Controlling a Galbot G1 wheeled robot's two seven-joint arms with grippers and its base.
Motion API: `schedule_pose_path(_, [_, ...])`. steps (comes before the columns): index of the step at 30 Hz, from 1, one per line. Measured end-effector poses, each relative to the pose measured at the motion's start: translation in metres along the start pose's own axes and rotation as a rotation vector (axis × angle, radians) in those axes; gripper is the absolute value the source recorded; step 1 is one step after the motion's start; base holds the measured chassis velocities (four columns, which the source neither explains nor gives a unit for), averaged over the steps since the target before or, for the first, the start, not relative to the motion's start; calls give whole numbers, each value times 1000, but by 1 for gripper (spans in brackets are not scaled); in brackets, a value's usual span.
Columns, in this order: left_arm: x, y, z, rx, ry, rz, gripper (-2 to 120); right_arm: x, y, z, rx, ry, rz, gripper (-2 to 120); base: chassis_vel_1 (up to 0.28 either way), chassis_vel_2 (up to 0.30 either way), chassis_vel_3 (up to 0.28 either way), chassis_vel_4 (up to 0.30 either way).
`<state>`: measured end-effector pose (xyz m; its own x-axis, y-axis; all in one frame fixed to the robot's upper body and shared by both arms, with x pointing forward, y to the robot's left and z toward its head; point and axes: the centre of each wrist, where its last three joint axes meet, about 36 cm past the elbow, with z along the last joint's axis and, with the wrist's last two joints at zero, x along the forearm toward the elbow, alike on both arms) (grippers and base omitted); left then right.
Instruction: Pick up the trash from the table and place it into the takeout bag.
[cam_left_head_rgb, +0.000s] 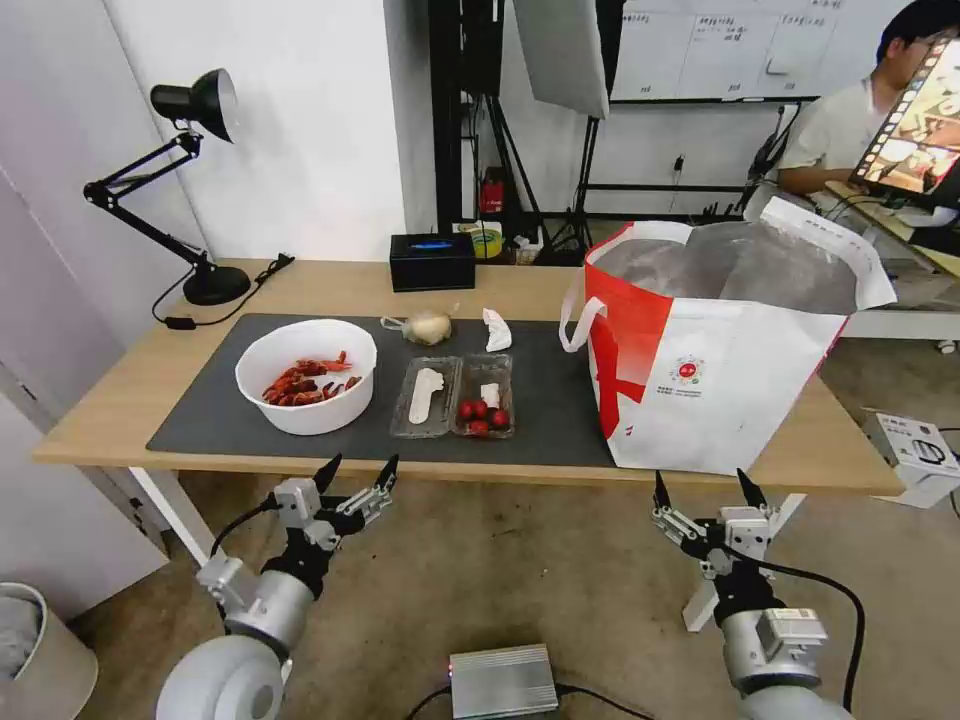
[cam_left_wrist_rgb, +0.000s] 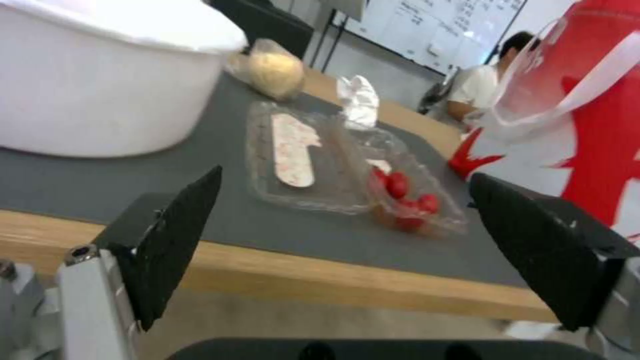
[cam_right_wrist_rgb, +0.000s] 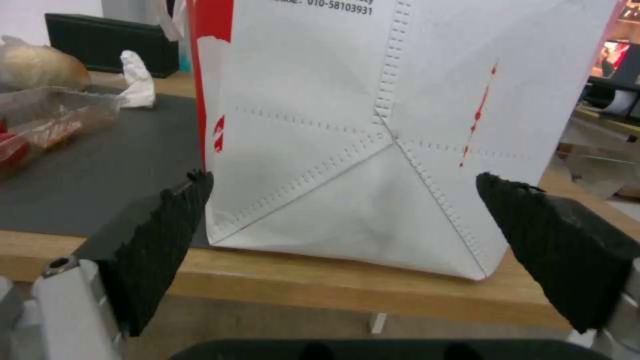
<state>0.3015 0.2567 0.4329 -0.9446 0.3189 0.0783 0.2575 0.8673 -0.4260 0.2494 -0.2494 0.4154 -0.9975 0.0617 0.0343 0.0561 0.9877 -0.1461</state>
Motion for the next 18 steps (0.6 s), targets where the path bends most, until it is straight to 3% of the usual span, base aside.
schedule_pose_path(6, [-15, -13, -19, 232, 68, 0, 100, -1, 2, 0, 4, -2, -10, 100, 0, 0, 0, 0])
schedule_pose_path(7, [-15, -13, -19, 232, 68, 0, 100, -1, 2, 0, 4, -2, -10, 100, 0, 0, 0, 0])
schedule_pose_path(10, [-27, -29, -29, 393, 106, -39, 100, -1, 3, -1, 9, -5, -12, 100, 0, 0, 0, 0])
schedule_pose_path(11, [-27, -29, -29, 393, 106, -39, 100, -1, 3, -1, 9, -5, -12, 100, 0, 0, 0, 0])
schedule_pose_path(14, [-39, -40, -39, 514, 134, -60, 100, -2, 2, -2, 14, -7, -13, 100, 0, 0, 0, 0])
schedule_pose_path(15, [-39, -40, -39, 514, 134, -60, 100, -2, 2, -2, 14, -7, -13, 100, 0, 0, 0, 0])
schedule_pose_path(18, [-47, -47, -44, 612, 158, -82, 100, -3, 2, -2, 16, -8, -13, 100, 0, 0, 0, 0])
